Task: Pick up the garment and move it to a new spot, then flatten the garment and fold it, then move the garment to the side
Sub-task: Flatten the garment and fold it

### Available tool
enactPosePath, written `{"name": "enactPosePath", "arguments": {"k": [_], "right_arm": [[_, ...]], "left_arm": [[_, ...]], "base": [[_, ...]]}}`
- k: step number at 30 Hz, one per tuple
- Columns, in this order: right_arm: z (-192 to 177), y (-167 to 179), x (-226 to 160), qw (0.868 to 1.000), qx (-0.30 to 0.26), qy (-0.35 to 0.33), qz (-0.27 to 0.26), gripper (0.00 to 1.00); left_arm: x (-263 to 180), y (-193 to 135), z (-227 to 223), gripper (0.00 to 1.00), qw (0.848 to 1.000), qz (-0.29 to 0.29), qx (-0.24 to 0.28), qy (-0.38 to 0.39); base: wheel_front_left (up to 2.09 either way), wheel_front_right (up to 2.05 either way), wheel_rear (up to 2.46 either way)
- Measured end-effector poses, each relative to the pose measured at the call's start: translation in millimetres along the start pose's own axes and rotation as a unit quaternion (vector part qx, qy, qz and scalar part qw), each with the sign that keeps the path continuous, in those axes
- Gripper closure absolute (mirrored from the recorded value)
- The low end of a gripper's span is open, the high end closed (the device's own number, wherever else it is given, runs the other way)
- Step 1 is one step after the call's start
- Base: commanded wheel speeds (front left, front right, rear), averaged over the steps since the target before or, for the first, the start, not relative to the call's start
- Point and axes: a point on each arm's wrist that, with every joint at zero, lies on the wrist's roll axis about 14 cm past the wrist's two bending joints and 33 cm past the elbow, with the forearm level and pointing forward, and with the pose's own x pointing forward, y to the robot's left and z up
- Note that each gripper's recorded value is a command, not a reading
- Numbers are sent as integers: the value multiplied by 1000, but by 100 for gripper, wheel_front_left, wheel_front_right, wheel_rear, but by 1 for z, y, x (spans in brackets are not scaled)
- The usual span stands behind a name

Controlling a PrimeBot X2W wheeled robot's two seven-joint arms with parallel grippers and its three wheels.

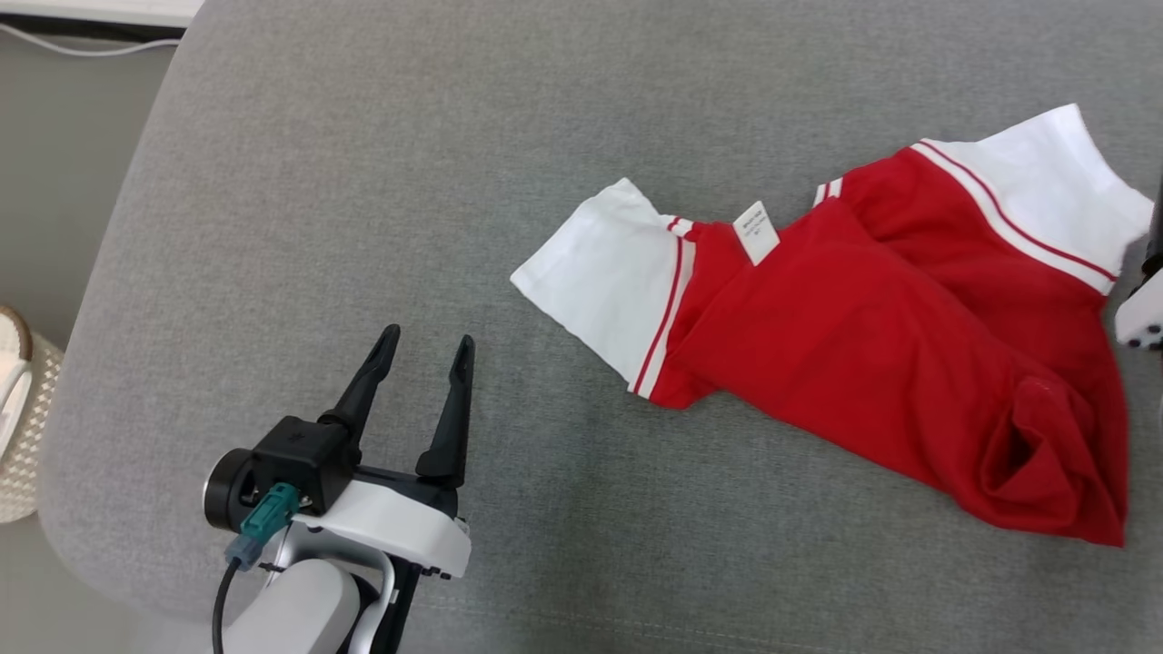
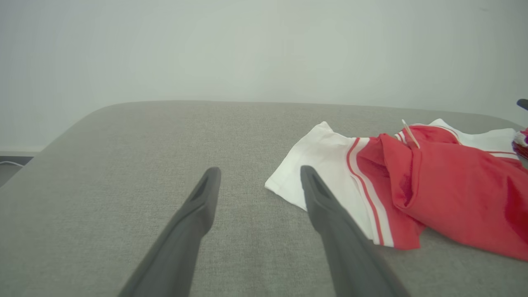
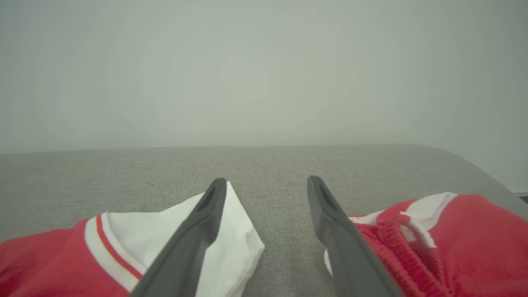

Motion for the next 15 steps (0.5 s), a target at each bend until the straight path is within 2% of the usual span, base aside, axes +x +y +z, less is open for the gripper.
{"name": "enactPosePath", "arguments": {"k": [8, 15], "right_arm": [[13, 2, -51, 999, 14, -44, 0, 0], [20, 18, -104, 997, 22, -75, 15, 0]], "left_arm": [[-1, -6, 10, 0, 1000, -16, 12, -12], [-12, -8, 12, 0, 999, -21, 24, -10]], "base": [[0, 0, 0], [0, 0, 0]]}}
